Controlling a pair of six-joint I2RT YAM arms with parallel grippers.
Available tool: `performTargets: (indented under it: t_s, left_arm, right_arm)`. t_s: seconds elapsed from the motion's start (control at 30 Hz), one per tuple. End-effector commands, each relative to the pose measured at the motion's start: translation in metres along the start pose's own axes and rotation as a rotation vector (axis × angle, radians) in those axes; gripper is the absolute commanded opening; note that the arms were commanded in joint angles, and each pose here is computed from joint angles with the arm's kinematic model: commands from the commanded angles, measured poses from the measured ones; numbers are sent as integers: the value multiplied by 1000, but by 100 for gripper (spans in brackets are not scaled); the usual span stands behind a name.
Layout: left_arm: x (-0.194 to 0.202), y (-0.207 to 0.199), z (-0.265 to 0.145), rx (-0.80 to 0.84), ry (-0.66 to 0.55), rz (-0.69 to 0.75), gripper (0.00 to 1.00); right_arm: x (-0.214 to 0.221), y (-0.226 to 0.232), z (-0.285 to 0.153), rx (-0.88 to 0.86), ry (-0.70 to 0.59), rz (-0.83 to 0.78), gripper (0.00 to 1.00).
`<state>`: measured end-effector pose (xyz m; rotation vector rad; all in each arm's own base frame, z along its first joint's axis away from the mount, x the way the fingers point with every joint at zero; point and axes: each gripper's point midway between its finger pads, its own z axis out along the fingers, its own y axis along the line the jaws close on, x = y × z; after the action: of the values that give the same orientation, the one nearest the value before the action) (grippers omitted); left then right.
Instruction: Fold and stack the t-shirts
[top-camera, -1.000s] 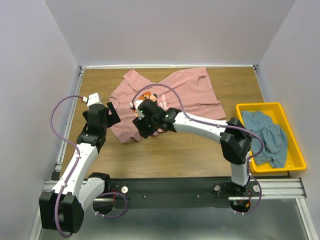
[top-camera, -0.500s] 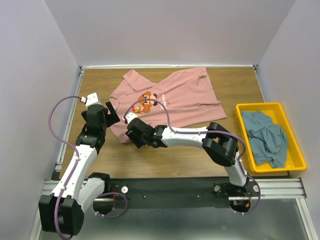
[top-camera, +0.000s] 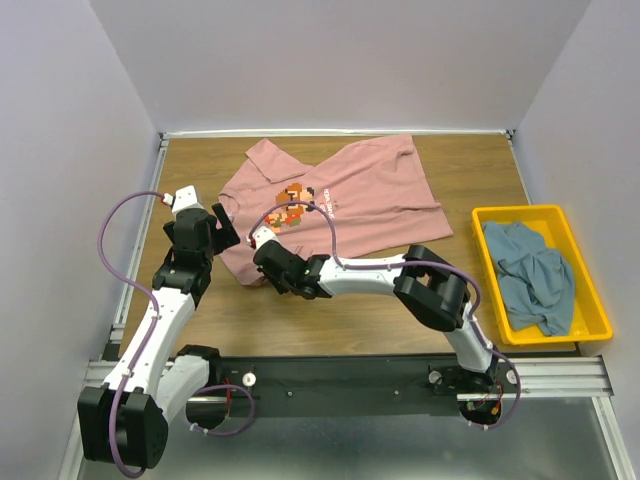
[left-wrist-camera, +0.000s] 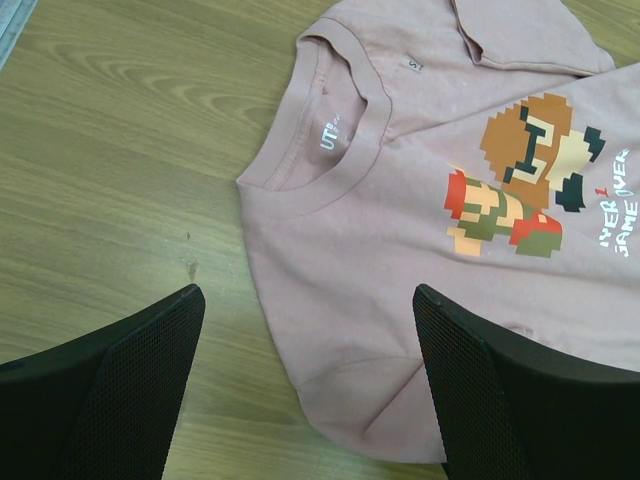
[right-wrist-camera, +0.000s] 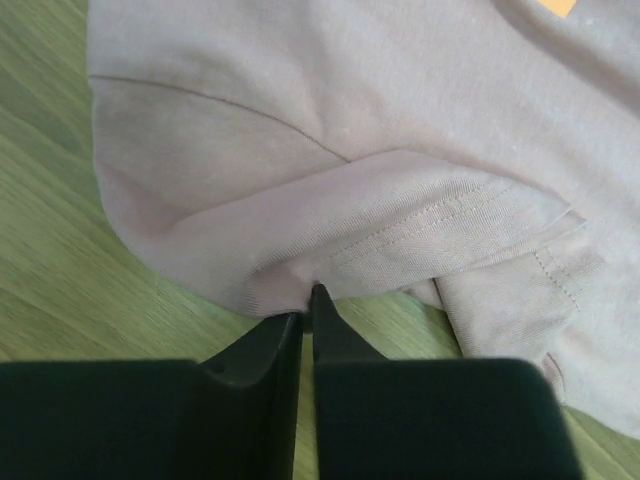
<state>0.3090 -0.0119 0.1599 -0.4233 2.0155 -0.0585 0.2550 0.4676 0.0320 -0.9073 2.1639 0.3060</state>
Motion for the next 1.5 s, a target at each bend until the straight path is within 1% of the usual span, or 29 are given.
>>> performTargets:
  t_s: [0.0,0.1,0.2,0.23,0.3,0.4,0.47,0.5,0.6,0.77,0.83,0.93,1.0,1.03,1.1,1.13,1.23,1.33,1.37,1.4,1.43,1.47]
  left_arm:
    - [4,1,2,-6,10,4,92]
    - [4,1,2,-3,11,6,92]
    - [5,1,2,-3,13,6,92]
    - [5,1,2,-3,13,6,92]
    - [5,1,2,-3,13,6,92]
    - [4,1,2,-3,11,7,92]
    - [4,1,2,-3,11,6,92]
    - [4,1,2,-3,11,6,92]
    - [4,1,1,-1,11,7,92]
    - [5,-1,2,6,13,7,92]
    - [5,-2,2,11,17,11,92]
    - [6,-2,2,12,19,10,92]
    - [6,-2,1,12,19,10,92]
    - [7,-2,1,14,23,13,92]
    - [8,-3,1,19,26,12,92]
    - [9,-4,1,21,27,13,92]
    - [10,-7,2,39,31,13,92]
    - [18,-11,5,56,59,17,92]
    - [24,-13,9,67,87,20,92]
    - [30,-17,11,82,116,13,92]
    - [33,-17,14,76,132,9,92]
    - [46,-21,20,90,186,8,92]
  right_arm:
    - [-5,-3,-10,19,-27,0,10]
    - [-4,-4,-20,5,-12,-3,8]
    - [2,-4,-33,-16,37,-20,7]
    - [9,-2,-38,-33,75,-31,8]
    - [11,1,-46,-51,100,-42,8]
    - [29,11,-60,-100,196,-73,8]
    - [32,24,-68,-150,229,-75,8]
    - [39,29,-74,-177,270,-73,8]
    - [42,45,-82,-240,318,-66,8]
    - [48,81,-99,-411,431,-22,9]
    - [40,92,-102,-461,432,1,10]
    - [34,115,-110,-576,461,39,15]
    - [32,121,-111,-604,470,55,26]
    - [31,122,-111,-604,473,65,38]
    - [28,118,-112,-583,463,74,43]
    - [22,116,-118,-575,444,76,45]
    - [18,86,-115,-440,397,99,50]
    - [14,26,-115,-268,352,170,53]
    - [16,0,-119,-200,335,198,54]
    - [16,-38,-114,-115,329,261,54]
    - [20,-61,-113,-64,327,288,54]
    - [28,-90,-118,21,317,324,56]
